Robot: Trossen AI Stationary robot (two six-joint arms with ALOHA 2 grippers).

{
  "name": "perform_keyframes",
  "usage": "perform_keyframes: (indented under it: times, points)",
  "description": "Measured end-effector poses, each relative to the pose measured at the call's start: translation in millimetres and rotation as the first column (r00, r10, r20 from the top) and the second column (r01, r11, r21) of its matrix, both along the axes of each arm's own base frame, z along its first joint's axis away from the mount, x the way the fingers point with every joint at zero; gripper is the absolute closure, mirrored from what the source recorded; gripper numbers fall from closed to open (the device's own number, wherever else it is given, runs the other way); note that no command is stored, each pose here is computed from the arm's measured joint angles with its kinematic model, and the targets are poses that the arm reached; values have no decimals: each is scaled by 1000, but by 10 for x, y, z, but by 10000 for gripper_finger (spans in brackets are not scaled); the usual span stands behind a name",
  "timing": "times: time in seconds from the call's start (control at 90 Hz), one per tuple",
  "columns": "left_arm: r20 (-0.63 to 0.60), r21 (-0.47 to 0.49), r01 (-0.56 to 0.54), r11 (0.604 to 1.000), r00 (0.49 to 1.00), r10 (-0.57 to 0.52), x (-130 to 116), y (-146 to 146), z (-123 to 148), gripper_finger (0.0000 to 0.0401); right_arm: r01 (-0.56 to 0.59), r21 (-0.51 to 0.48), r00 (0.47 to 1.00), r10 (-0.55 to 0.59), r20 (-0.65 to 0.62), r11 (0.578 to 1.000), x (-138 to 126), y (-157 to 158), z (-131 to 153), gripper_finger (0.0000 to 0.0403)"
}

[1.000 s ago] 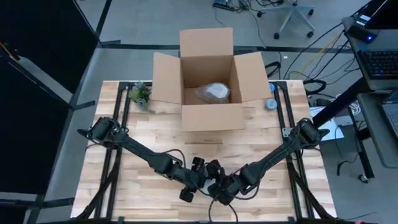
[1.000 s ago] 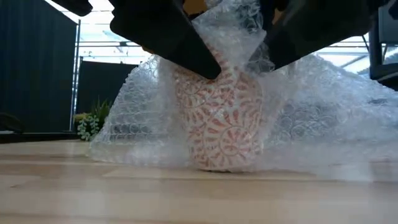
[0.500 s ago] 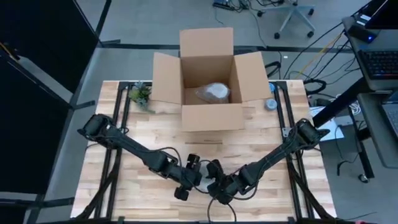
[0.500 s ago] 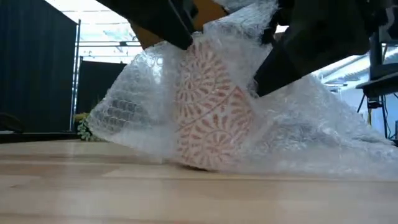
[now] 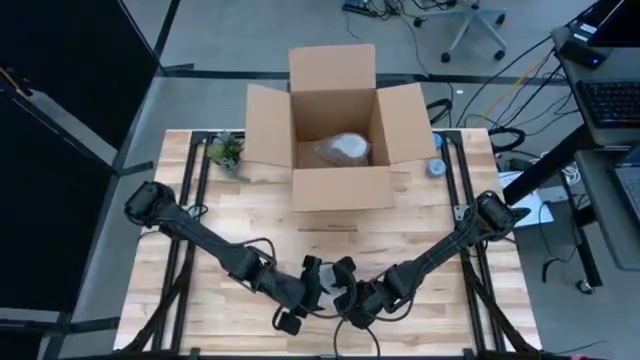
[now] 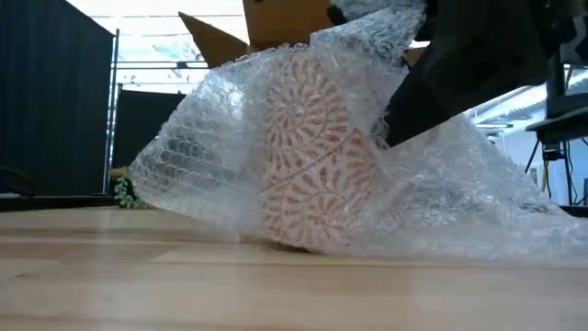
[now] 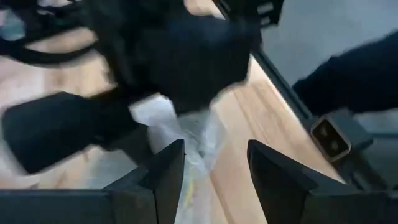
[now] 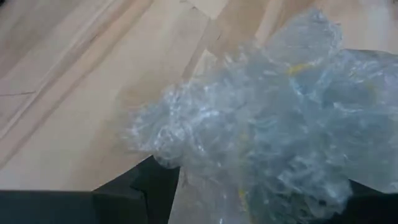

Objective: Wrap mug
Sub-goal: Wrap the orange mug with bubble wrap

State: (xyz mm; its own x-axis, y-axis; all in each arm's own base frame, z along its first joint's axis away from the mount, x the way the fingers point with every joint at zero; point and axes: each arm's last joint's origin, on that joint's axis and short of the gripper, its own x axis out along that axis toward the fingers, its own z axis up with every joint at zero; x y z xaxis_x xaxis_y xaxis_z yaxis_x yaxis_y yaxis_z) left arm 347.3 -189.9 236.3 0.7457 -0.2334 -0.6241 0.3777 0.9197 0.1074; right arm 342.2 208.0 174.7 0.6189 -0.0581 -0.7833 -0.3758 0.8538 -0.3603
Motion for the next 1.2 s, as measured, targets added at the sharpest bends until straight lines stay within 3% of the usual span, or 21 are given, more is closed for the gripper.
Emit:
perform_keyframes:
  times: [0.367, 0.678, 1.033, 1.2]
  points:
    - [1, -8, -20, 1000, 1000, 20, 168, 87, -168, 239, 0, -9, 1000, 0, -4, 1000, 3, -15, -2, 203]
    - [-86, 24, -59, 998, 994, 61, 116, 267, -394, 239, 5, -2, 1000, -5, 4, 1000, 1, -24, 37, 203]
    - [-108, 29, -56, 998, 992, 58, 102, 271, -423, 239, -4, 25, 1000, 3, 16, 1000, -21, -24, 638, 203]
    - [-107, 27, -59, 998, 992, 61, 109, 280, -425, 239, -5, 24, 1000, 5, 23, 1000, -51, -24, 769, 203]
